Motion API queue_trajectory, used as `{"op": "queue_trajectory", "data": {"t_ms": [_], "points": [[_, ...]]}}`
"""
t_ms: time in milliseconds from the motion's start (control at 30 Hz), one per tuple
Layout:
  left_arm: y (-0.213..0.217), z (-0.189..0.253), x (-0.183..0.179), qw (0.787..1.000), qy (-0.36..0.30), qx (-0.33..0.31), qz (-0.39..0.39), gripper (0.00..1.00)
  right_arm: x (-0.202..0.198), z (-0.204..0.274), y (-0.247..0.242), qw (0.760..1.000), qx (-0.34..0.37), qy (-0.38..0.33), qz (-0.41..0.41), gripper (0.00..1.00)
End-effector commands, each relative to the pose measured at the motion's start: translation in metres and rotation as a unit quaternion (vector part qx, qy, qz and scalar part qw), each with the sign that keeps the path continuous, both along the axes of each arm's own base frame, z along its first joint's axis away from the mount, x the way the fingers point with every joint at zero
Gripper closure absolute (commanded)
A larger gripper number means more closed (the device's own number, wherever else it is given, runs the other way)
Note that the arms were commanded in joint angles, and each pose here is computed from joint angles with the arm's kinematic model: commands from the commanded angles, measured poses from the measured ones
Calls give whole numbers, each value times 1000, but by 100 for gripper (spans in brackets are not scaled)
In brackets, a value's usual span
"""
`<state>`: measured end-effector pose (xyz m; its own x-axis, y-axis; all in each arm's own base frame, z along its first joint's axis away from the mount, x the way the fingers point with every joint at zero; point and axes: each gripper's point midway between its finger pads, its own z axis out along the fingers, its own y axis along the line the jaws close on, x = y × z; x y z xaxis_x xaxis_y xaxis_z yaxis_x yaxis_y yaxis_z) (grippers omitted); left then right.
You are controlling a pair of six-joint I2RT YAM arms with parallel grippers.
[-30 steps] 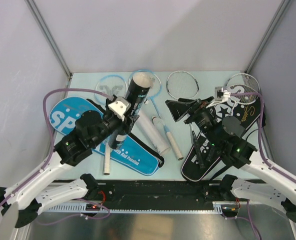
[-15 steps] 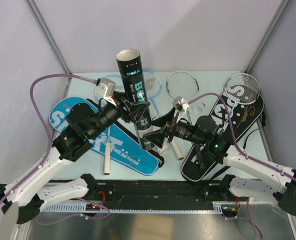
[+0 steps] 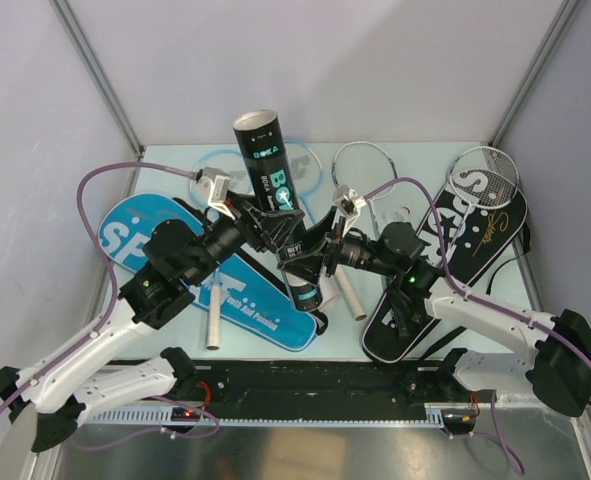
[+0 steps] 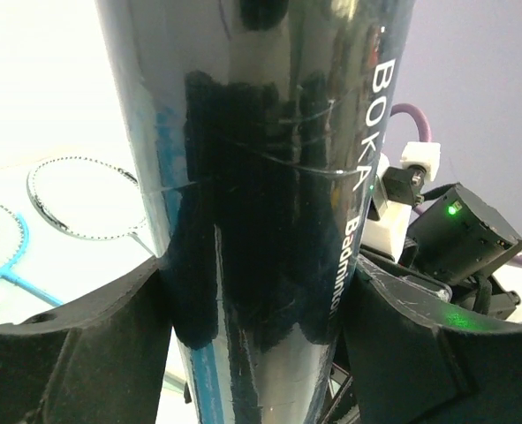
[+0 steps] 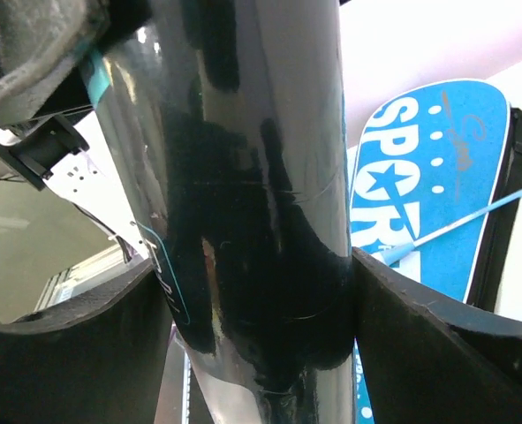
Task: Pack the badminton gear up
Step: Place the shuttle tube at the center of the board.
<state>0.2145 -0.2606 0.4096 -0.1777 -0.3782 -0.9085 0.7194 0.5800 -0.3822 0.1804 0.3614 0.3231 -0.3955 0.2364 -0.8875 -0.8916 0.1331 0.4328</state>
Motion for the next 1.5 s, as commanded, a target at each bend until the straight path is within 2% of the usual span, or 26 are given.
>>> {"op": "queue_trajectory", "data": {"t_ms": [0, 100, 233, 300, 400, 567, 800, 1067, 1233, 1300, 1467], "points": [[19, 44, -7, 996, -48, -72, 22, 26, 2, 25, -2, 999, 45, -12, 10, 28], [24, 35, -4, 996, -52, -60, 37, 18, 7, 26, -6, 999, 51, 3, 11, 34], [30, 24, -2, 996, -58, -38, 53, 5, 22, 28, -15, 998, 59, 15, -1, 48], [31, 15, 0, 996, -59, -19, 59, 2, 32, 29, -21, 998, 63, 21, -14, 55], [34, 0, 5, 996, -55, 13, 71, 1, 54, 26, -34, 996, 64, 42, -50, 61], [43, -34, 13, 990, -44, 83, 101, 0, 103, 1, -63, 988, 43, 86, -123, 66], [75, -77, 26, 972, -24, 156, 176, 0, 170, -90, -98, 952, -74, 155, -252, 68], [101, -106, 35, 962, 51, 140, 230, 0, 217, -181, -124, 893, -206, 193, -351, 64], [127, -122, 47, 950, 109, 127, 264, 0, 230, -215, -136, 865, -262, 191, -383, 60], [137, -128, 52, 942, 128, 127, 282, 0, 232, -221, -137, 860, -275, 189, -387, 53], [156, -142, 60, 926, 169, 123, 314, 0, 230, -219, -137, 849, -308, 193, -384, 25]]}}
